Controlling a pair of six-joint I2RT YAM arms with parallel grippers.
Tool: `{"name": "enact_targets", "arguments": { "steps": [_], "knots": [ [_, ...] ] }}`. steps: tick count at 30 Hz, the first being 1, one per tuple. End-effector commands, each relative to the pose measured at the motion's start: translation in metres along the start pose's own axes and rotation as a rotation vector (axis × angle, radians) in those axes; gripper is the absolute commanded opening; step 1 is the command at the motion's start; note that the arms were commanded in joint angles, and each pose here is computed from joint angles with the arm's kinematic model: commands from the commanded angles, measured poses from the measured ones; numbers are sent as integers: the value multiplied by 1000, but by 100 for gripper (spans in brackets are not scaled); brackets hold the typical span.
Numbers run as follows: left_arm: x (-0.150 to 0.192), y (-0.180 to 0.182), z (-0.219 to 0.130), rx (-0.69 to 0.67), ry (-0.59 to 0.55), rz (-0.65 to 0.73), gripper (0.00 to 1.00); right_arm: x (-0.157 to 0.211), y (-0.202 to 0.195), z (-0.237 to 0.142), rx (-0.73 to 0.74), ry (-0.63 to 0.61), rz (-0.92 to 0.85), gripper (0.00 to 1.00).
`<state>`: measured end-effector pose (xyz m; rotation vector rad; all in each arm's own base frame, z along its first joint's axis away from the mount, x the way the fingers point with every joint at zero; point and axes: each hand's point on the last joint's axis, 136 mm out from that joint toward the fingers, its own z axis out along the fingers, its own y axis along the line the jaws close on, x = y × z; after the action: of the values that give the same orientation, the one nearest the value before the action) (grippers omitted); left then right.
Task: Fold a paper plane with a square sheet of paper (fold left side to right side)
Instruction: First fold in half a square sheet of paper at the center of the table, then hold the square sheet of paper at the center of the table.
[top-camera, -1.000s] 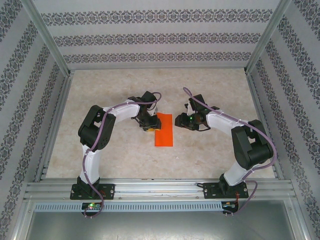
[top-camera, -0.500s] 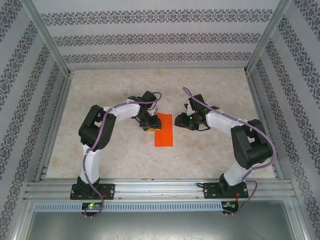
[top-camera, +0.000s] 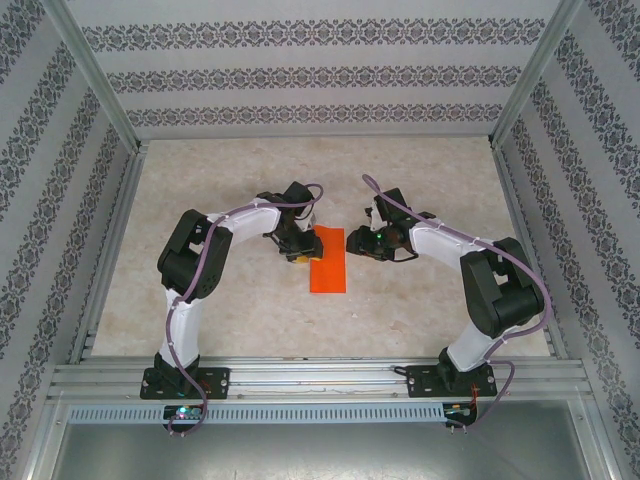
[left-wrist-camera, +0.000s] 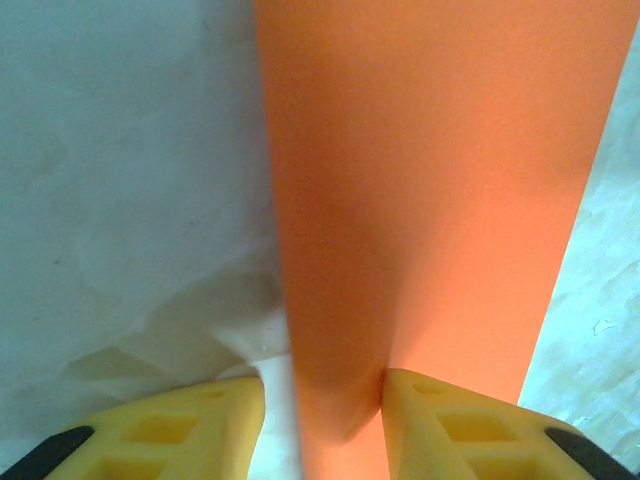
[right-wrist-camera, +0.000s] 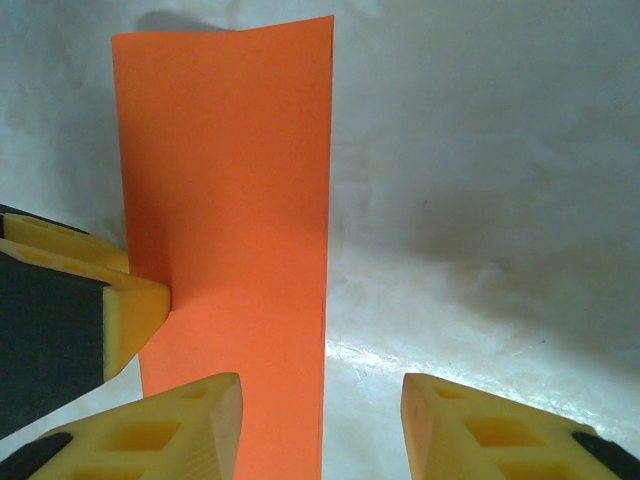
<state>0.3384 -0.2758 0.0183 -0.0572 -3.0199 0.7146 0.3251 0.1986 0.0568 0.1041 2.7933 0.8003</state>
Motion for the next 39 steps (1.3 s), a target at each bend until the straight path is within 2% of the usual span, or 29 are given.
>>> {"name": "enact_targets", "arguments": {
  "steps": [1,20,24,33,39],
  "knots": [
    [36,27,58,-61,156,-35,40,-1,5,2,-8,10,-19,46],
    [36,27,60,-59,159,-35,41,3,20,12,-93,45,6,43],
    [36,27,60,-59,161,-36,41,3,30,16,-136,59,12,36],
    [36,28,60,-63,158,-40,41,8,40,35,-158,107,12,5],
    [36,28,60,-62,158,-39,41,19,26,51,-121,157,36,1]
  ]
}}
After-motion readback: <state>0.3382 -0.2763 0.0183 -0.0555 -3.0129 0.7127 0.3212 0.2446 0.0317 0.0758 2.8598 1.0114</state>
